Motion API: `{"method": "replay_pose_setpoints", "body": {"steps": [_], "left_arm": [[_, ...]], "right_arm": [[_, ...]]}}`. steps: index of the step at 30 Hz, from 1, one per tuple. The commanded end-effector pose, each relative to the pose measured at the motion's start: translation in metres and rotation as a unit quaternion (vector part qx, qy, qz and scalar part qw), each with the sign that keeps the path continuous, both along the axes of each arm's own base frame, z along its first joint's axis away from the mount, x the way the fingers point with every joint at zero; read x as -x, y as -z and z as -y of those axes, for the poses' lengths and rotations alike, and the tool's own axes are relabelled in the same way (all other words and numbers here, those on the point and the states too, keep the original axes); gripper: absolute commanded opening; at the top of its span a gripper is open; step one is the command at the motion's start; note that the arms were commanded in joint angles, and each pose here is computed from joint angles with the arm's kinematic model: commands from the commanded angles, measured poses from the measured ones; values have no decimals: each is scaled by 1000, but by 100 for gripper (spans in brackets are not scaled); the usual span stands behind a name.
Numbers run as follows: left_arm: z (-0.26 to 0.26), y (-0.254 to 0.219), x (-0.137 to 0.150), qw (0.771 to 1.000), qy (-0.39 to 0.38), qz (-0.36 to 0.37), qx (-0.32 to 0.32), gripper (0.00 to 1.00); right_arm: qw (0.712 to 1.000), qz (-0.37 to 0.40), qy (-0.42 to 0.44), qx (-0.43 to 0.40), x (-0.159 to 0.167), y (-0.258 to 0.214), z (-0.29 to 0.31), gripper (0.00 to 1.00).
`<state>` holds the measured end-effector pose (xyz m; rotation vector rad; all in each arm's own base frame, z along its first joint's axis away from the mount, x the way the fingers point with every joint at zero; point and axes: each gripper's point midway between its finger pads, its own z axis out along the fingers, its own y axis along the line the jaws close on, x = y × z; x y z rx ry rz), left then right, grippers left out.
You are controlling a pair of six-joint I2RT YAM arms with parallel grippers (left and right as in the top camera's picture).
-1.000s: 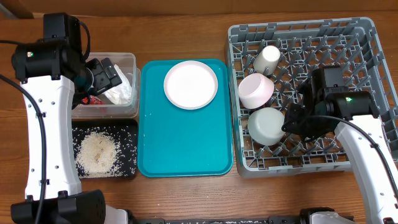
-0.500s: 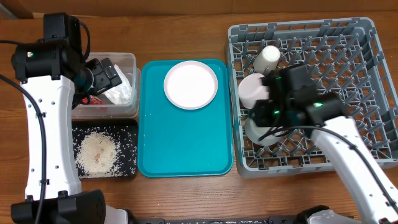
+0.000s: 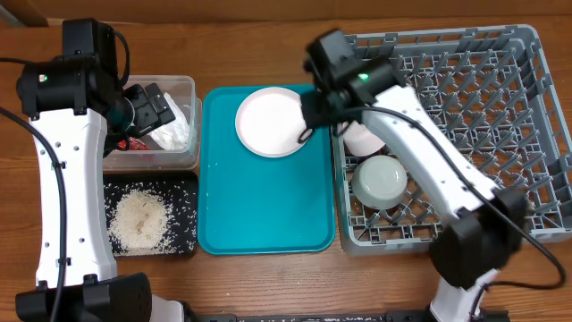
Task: Sort waste into correct bins and load items into the dishwasher
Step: 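Move the right gripper left to the large pink plate on the tray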
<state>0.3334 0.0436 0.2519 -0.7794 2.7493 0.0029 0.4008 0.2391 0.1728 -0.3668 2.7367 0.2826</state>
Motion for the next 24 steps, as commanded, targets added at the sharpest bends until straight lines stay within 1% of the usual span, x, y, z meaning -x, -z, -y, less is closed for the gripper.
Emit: {"method": "replay_pose_setpoints", "body": {"steps": [1,3,5,6,8,10,16,24], "left_arm": [[1,1,-1,1000,9,-3,-6,100],[1,1,-1,1000,9,-3,-6,99],[1,1,-1,1000,9,-3,-6,100],[1,1,-1,1000,10,-3,-6,100],[1,1,-1,1000,9,-3,-6,100],[1,1,-1,1000,9,-3,-6,100],[1,1,-1,1000,9,-3,-6,100],[1,1,-1,1000,9,-3,-6,100]], "right_arm": [[999,9,-44,19,-18,29,-17,28],[997,-5,-73,8,-17,48,-32,28],[996,-11,-91,14,-17,67,-42,29],[994,-10,-103,18,-17,74,-47,28],[990,-6,-141,29,-17,91,-58,17],[984,-3,-172,37,-14,104,-69,10],[975,-21,-214,53,5,126,-86,9],[967,-31,-246,60,32,134,-106,11]]}}
